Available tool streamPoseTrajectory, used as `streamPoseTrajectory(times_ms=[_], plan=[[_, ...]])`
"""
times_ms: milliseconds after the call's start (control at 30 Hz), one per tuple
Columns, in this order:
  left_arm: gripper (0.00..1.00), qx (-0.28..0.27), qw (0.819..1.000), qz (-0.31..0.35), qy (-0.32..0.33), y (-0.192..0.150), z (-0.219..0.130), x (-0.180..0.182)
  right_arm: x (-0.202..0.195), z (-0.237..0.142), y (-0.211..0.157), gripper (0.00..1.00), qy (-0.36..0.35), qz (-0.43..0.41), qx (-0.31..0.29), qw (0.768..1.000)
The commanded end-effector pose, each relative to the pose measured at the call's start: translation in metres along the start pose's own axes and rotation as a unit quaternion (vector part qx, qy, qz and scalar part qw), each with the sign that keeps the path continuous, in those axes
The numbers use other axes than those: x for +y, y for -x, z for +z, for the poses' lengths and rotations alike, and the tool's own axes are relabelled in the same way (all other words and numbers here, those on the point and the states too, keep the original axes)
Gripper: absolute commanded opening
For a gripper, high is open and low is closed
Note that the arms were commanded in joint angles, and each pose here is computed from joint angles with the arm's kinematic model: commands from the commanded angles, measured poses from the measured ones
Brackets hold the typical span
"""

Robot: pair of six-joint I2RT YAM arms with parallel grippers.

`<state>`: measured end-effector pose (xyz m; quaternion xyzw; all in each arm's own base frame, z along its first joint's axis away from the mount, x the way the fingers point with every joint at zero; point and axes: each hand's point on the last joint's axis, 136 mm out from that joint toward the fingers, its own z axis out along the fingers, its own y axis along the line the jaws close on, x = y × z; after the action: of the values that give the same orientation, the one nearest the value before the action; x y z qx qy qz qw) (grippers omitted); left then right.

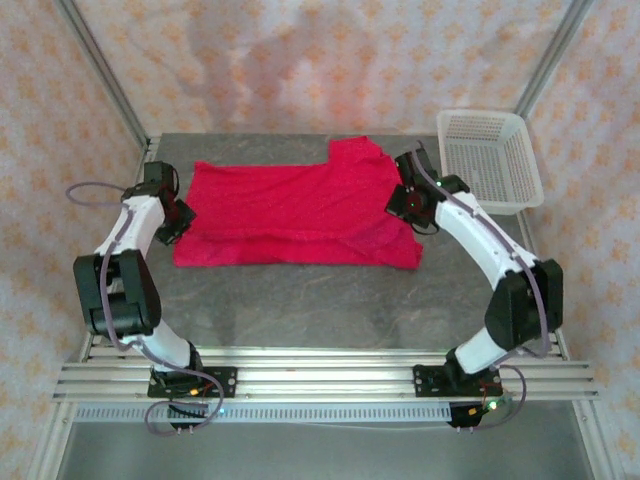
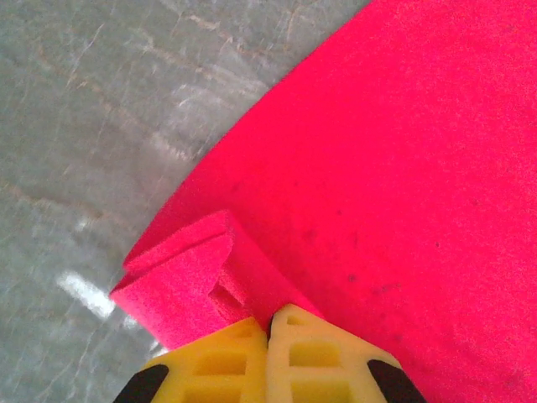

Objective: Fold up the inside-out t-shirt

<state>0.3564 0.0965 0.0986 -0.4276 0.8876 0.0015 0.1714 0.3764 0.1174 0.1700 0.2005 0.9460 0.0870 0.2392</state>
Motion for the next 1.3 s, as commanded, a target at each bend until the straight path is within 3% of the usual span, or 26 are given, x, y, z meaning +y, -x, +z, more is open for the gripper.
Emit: streamPoseTrajectory(times_ms=[0,433,467,500,533,567,700,767,867,1000,1267], plan=[[0.00,-0.012,1.000,0.015,0.024,0.013,0.006,-0.001,0.009,0.005,0.020,0.00,-0.001,-0.018,-0.014,1.000],[0.01,0.015,0.998,0.031,0.045,0.029,0.040,-0.019,0.038,0.071,0.051,0.02,-0.018,-0.021,0.030,0.999],[0.12,0.025,0.998,0.034,0.049,0.028,0.048,-0.021,0.041,0.077,0.057,0.08,-0.017,-0.019,0.031,0.999],[0.38,0.028,0.998,0.035,0.048,0.030,0.052,-0.025,0.048,0.084,0.066,0.20,-0.012,-0.019,0.029,0.999],[0.53,0.029,0.998,0.041,0.045,0.033,0.055,-0.028,0.051,0.093,0.074,0.33,-0.012,-0.016,0.031,0.999],[0.55,0.030,0.997,0.049,0.043,0.036,0.055,-0.031,0.056,0.096,0.085,0.38,-0.010,-0.013,0.029,0.999],[0.62,-0.004,0.998,0.052,0.024,0.047,0.028,-0.046,0.061,0.092,0.096,0.42,-0.032,-0.022,0.064,0.997],[0.63,-0.031,0.997,0.064,0.005,0.042,0.003,-0.055,0.059,0.089,0.083,0.42,-0.039,-0.035,0.079,0.996],[0.63,-0.049,0.994,0.090,-0.043,0.009,-0.020,-0.071,0.060,0.086,0.049,0.40,-0.013,-0.046,0.092,0.995],[0.63,-0.005,0.987,0.091,-0.135,-0.048,-0.014,-0.092,0.058,0.090,-0.007,0.40,0.040,-0.021,0.119,0.992],[0.61,0.030,0.989,0.092,-0.110,-0.079,0.013,-0.068,0.049,0.113,-0.069,0.45,0.026,-0.025,0.158,0.987]])
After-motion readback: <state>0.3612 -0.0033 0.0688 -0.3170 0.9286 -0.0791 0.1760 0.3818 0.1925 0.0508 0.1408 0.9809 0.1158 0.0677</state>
